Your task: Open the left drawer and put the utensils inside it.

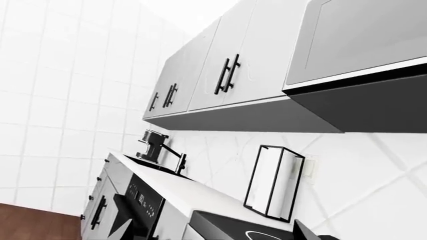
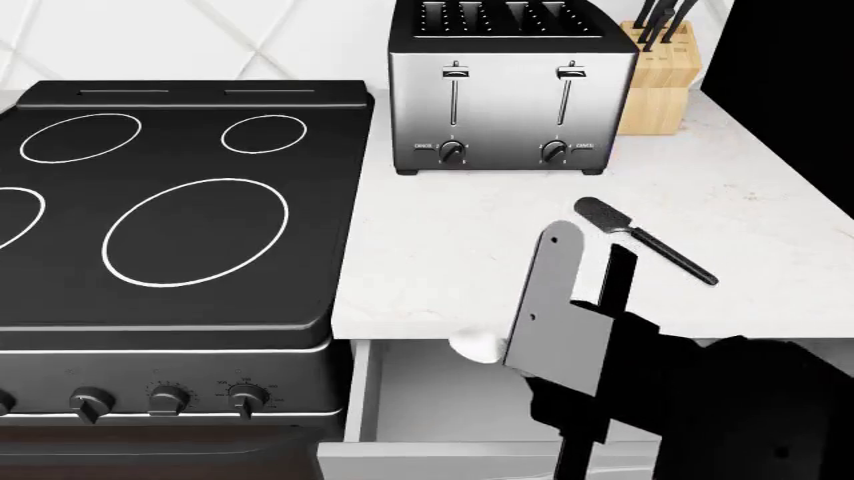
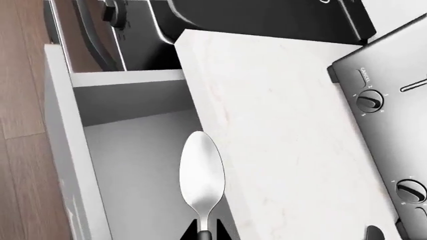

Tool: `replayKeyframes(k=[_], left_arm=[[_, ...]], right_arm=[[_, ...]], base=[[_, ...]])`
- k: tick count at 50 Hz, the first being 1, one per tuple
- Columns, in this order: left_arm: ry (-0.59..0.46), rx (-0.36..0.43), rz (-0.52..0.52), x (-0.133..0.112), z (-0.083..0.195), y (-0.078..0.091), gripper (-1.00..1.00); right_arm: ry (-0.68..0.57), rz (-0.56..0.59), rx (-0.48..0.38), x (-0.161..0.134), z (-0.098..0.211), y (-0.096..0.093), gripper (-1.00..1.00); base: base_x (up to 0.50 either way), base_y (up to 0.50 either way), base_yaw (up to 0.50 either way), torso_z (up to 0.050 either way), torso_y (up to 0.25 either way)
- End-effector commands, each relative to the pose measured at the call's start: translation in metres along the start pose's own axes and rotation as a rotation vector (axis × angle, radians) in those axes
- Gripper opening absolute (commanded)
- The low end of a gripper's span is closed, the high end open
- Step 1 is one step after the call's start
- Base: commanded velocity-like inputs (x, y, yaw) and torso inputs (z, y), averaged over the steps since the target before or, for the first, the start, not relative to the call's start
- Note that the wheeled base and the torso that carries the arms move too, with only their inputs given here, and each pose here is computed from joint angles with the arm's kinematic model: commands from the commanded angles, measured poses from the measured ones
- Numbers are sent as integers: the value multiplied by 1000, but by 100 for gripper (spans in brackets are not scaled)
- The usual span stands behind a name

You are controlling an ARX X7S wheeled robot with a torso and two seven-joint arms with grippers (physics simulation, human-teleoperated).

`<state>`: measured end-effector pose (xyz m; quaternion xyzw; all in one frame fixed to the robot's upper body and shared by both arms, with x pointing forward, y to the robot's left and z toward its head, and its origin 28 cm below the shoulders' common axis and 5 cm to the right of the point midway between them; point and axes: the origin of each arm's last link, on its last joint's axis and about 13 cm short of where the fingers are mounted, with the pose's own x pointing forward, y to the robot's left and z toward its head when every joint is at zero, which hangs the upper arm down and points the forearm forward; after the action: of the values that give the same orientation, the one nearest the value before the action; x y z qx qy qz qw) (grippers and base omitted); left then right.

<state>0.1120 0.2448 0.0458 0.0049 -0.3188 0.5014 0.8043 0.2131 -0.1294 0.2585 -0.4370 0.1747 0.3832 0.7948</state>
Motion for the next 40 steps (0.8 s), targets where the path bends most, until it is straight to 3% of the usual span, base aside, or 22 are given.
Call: replayKeyframes(k=[1, 40], left_arm=[[3, 4, 1, 0, -1, 0, 100], [7, 9, -8, -1, -2, 0, 100]], right_arm=[[17, 15, -38, 10, 9, 2, -100], [75, 104, -128, 50, 16, 7, -100]], base=[[0, 0, 0, 0, 0], [0, 0, 0, 0, 0]])
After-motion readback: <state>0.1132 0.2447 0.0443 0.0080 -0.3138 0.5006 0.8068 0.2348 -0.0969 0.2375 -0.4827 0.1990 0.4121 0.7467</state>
